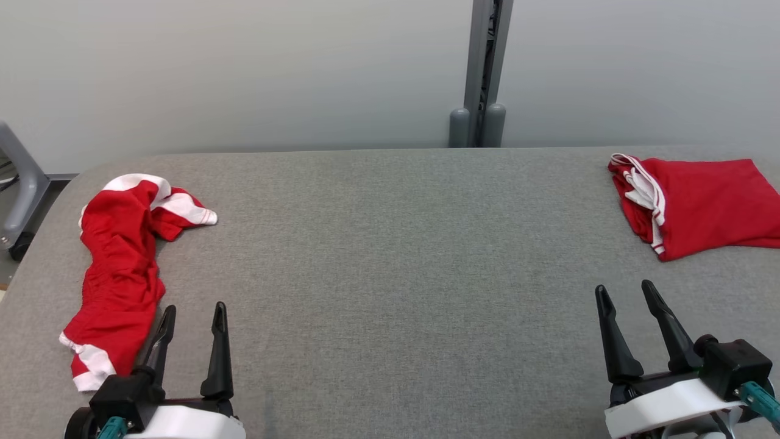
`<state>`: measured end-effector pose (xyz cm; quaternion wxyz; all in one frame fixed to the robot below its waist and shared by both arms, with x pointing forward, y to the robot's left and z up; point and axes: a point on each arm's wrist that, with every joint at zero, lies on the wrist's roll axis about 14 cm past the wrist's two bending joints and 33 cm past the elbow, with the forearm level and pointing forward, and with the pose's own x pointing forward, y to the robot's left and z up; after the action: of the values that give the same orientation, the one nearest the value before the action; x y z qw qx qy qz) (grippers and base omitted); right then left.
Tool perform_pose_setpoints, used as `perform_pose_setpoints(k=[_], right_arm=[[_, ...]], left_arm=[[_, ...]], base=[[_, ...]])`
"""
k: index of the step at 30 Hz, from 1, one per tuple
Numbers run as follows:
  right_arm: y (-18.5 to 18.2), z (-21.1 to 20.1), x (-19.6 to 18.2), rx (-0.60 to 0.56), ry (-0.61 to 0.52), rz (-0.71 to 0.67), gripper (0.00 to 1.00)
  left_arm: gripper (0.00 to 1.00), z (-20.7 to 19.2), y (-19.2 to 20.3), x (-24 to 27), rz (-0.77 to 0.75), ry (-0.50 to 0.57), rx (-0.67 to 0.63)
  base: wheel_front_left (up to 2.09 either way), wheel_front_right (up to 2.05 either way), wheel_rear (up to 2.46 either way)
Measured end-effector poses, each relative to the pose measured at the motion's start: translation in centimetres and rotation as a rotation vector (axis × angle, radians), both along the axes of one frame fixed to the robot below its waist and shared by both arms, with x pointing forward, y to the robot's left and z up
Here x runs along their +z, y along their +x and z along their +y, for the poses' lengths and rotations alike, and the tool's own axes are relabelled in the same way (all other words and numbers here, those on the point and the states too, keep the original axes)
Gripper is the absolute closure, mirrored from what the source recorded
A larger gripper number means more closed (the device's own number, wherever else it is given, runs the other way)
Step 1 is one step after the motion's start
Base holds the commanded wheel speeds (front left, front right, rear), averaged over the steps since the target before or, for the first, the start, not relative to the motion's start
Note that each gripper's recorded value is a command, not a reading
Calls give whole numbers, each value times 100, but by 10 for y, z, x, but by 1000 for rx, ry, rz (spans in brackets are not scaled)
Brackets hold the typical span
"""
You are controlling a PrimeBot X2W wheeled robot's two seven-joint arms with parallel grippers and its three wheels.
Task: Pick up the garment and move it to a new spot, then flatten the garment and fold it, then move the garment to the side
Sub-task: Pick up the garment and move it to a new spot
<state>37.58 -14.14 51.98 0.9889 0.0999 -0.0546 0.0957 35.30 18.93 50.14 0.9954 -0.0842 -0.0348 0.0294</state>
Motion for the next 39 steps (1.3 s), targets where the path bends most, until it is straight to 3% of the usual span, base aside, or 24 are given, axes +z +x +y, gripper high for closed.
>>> perform_pose_setpoints(k=[22, 37, 39], right_arm=[[11, 102, 1, 302, 12, 5, 0], [10, 123, -1, 363, 12, 16, 0], [10, 124, -2, 364, 13, 19, 0]], left_arm=[[0, 84, -59, 8, -6, 24, 252], [0, 98, -75, 11, -11, 18, 305], [0, 101, -75, 7, 2, -22, 320]], base=[[0, 0, 0], [0, 0, 0], [0, 0, 0]])
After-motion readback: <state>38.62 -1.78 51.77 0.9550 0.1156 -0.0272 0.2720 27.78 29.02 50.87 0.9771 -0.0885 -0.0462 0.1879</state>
